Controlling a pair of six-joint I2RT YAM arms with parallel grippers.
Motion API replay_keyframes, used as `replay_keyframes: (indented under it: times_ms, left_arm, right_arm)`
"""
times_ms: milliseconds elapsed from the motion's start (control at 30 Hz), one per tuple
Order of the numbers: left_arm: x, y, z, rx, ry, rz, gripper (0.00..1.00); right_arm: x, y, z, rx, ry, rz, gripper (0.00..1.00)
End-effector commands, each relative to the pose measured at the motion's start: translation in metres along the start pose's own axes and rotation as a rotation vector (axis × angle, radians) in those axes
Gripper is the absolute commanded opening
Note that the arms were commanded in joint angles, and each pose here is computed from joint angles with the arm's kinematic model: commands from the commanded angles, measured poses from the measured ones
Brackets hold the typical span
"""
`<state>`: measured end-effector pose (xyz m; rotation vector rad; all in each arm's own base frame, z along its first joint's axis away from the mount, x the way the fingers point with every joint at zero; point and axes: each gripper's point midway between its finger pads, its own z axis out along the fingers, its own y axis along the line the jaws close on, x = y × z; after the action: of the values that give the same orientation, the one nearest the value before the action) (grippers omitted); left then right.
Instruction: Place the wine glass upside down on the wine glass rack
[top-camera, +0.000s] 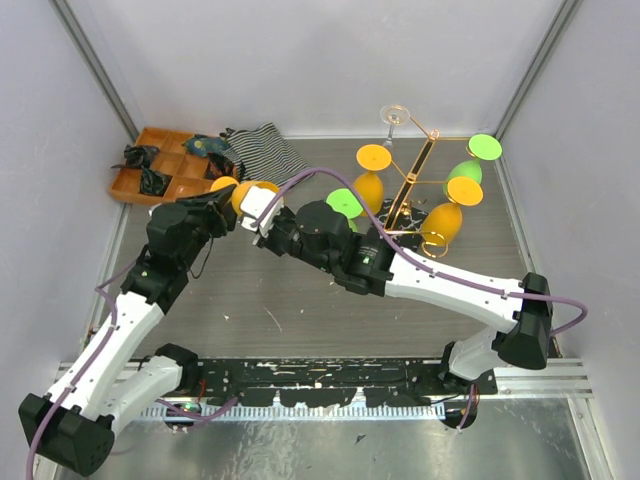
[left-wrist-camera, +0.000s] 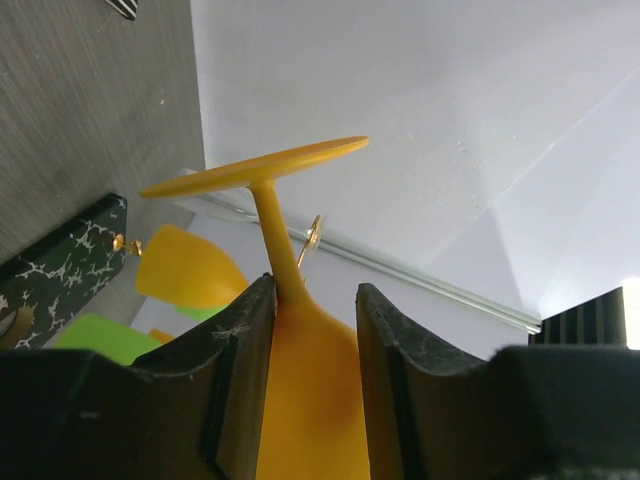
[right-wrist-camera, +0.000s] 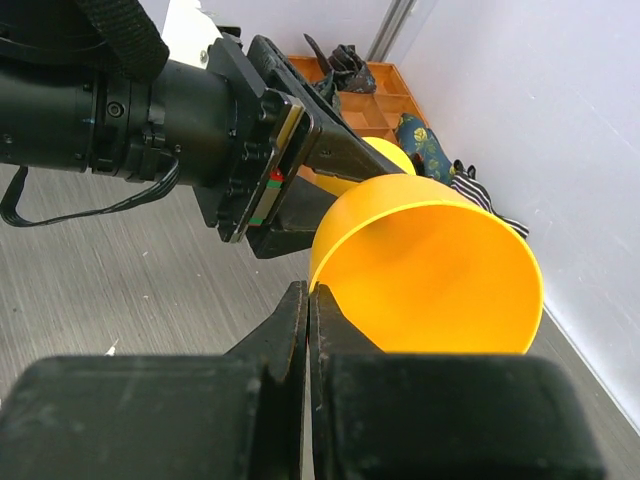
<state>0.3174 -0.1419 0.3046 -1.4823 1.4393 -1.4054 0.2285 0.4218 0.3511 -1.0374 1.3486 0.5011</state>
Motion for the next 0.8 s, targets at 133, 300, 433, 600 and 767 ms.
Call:
replay_keyframes:
  times_ms: [133,300,433,600,767]
  left_arm:
    - [0.002,0.000,0.007,0.018,0.017,-0.026,0.39]
    - [0.003,0.004,0.012,0.010,0.022,-0.038,0.33]
    - [0.004,0.006,0.016,0.012,0.029,-0.055,0.27]
    - [0.004,0.007,0.020,0.013,0.032,-0.062,0.16]
    - [0.004,0.005,0.023,0.024,0.029,-0.063,0.02]
  right_arm:
    - [-0.039,-0.010,0.000,0.027,-0.124,0.033,0.01]
    - [-0.042,-0.008,-0.001,0.015,-0.140,0.033,0.01]
    - [-0.045,-0.007,-0.003,0.007,-0.164,0.037,0.01]
    - [-0.046,-0.008,-0.005,0.011,-0.170,0.030,0.01]
    - [-0.045,-0.011,-0.005,0.022,-0.165,0.026,0.01]
